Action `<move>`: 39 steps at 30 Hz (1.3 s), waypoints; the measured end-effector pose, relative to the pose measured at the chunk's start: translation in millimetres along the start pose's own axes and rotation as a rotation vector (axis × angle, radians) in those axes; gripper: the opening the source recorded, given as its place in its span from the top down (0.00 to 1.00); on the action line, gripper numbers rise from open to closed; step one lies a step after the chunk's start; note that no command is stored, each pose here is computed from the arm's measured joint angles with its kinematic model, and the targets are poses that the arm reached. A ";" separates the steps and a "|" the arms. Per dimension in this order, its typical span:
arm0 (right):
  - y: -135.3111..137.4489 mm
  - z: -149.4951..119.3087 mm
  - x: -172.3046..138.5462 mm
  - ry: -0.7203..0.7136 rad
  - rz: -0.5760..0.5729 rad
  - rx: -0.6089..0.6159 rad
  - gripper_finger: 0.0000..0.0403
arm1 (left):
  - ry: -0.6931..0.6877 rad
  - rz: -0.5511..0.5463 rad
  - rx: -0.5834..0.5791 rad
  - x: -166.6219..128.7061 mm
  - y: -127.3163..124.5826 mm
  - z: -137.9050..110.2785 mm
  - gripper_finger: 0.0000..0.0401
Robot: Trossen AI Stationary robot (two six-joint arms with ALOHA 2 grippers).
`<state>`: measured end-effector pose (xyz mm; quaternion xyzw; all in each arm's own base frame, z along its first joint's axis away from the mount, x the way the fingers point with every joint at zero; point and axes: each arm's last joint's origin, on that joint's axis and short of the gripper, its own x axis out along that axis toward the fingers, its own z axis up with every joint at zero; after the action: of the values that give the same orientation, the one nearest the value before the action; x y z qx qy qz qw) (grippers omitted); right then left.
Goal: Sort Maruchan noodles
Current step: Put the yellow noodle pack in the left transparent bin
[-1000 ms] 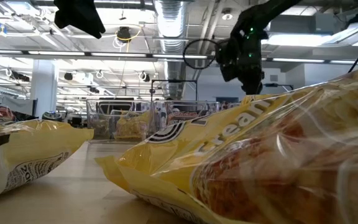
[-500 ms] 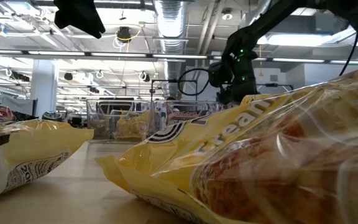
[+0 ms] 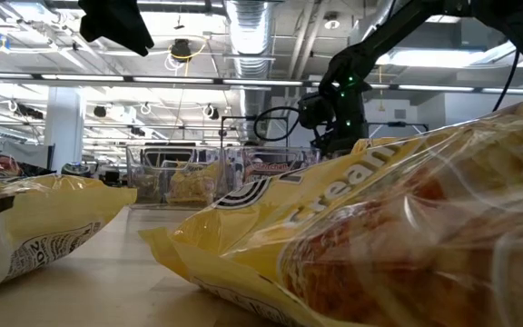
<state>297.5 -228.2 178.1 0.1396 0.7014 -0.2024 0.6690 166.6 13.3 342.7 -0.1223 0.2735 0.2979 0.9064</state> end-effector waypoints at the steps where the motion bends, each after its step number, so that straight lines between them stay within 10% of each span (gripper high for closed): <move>1: -0.4 0.3 0.0 -0.004 0.000 0.001 0.68 | 0.000 0.000 0.000 0.0 0.0 0.0 0.68; 21: 7.1 -2.6 -16.8 0.065 -0.003 -0.031 0.69 | -0.001 0.001 0.001 0.0 0.0 0.0 0.68; 39: 19.2 12.4 -101.0 -0.054 -0.012 -0.076 0.69 | 0.000 0.000 0.001 0.0 0.0 0.0 0.68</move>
<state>324.1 -209.6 276.4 0.1044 0.6911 -0.1831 0.6914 166.6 13.3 342.7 -0.1218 0.2737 0.2975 0.9065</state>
